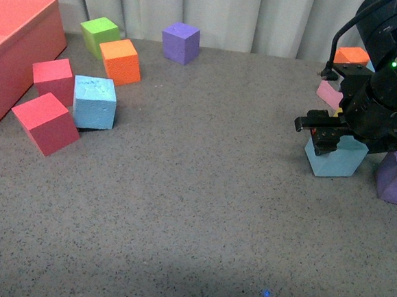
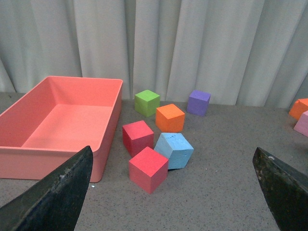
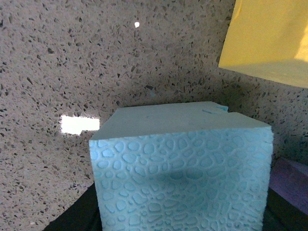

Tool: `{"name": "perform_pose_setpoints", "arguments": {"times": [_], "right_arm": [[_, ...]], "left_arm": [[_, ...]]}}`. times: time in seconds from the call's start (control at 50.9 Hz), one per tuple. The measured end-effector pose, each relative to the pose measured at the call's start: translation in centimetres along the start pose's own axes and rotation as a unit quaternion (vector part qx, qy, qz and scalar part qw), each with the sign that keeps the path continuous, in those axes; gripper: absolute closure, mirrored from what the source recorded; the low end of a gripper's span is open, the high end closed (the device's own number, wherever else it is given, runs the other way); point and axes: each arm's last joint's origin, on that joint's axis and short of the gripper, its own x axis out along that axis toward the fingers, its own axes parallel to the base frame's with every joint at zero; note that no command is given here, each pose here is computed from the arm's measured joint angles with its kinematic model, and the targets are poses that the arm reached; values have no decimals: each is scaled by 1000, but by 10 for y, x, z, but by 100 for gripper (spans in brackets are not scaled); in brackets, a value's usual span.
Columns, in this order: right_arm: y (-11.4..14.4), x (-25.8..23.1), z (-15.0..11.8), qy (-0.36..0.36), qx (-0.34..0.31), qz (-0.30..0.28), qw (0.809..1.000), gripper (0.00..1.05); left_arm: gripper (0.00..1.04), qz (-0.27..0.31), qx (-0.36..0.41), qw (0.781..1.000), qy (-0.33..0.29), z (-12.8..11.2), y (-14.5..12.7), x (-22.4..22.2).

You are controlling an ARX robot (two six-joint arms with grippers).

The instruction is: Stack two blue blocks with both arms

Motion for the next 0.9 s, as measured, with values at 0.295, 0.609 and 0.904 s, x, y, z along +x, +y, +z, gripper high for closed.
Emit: {"name": "perform_pose_setpoints", "arguments": {"times": [0.295,0.609,0.904], "right_arm": [[30,-14,14,-21,2,37,999,58],[99,-19,43,-27,-19,73,997,59],[135,2,48,-4,-10,78,997,59]], "left_arm": [[7,0,0,1000,0,0,0,0],[7,0,0,1000,0,0,0,0],[7,0,0,1000,0,0,0,0]]}}
